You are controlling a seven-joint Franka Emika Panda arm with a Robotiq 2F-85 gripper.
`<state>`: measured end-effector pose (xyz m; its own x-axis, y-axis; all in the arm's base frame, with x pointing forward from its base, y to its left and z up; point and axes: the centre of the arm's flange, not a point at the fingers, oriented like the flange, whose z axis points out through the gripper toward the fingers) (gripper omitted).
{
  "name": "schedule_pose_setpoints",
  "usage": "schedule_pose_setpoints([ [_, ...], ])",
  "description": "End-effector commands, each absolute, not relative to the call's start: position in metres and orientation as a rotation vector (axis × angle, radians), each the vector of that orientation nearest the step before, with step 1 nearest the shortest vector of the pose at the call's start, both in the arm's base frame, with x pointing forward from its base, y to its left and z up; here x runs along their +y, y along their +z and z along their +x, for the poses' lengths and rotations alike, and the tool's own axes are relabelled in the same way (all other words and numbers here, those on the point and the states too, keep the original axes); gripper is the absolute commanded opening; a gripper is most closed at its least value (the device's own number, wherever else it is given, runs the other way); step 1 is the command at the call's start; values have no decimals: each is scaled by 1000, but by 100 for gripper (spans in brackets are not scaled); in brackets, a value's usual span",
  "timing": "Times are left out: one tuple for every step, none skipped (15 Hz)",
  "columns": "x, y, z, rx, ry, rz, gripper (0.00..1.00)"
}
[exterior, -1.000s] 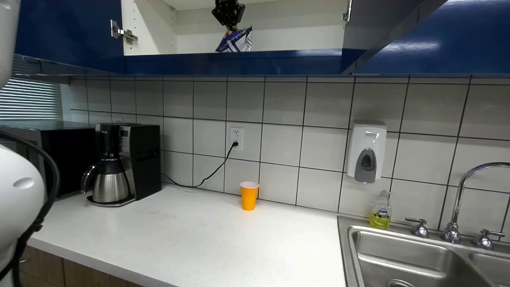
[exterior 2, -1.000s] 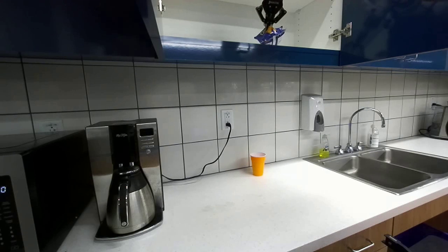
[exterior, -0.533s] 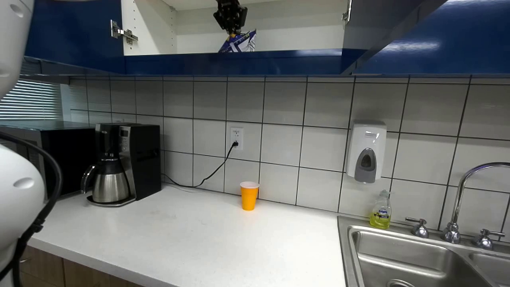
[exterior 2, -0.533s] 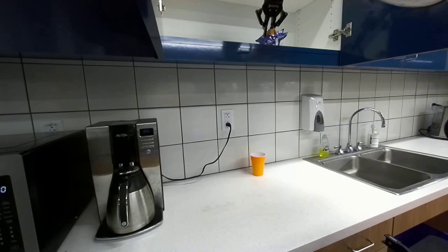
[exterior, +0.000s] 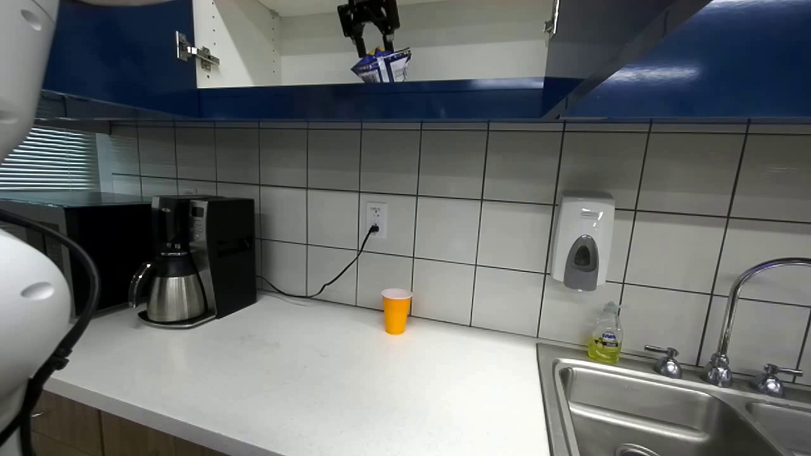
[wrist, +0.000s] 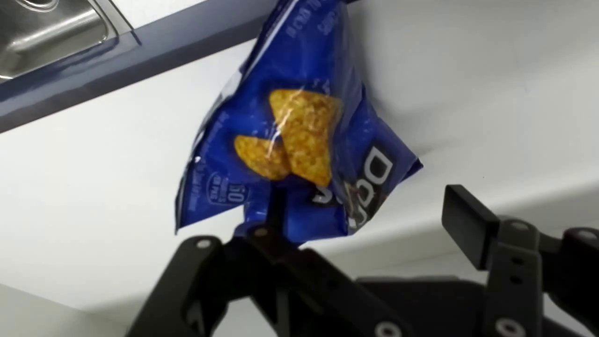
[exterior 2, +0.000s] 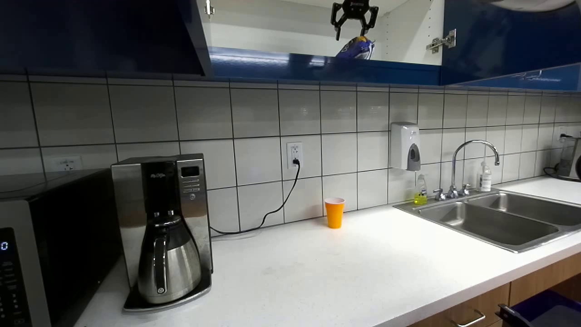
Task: Put the packet inside the cupboard
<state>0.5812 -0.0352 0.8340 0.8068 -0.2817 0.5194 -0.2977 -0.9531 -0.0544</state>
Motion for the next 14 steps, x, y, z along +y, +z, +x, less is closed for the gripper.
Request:
schedule_pose_setpoints([
  [-42,852,575,-542,851,2959,100],
  [-43,853,574,-550,856,2960,100],
  [-45,854,571,-560,863,2959,100],
  [-46,856,569,-566,871,2956,100],
  [-47,857,566,-572,878,2953,100],
  [-48,859,563,-573,884,2952,100],
  [-49,860,560,-569,880,2957,100],
  [-49,861,556,-558,877,2960,100],
  [-50,862,552,-541,874,2964,100],
  [-50,863,548,-528,872,2969,100],
  [-50,864,543,-512,871,2970,100],
  [-49,865,538,-494,869,2969,100],
  [-49,866,534,-482,864,2967,100],
  [-49,868,528,-469,859,2963,100],
])
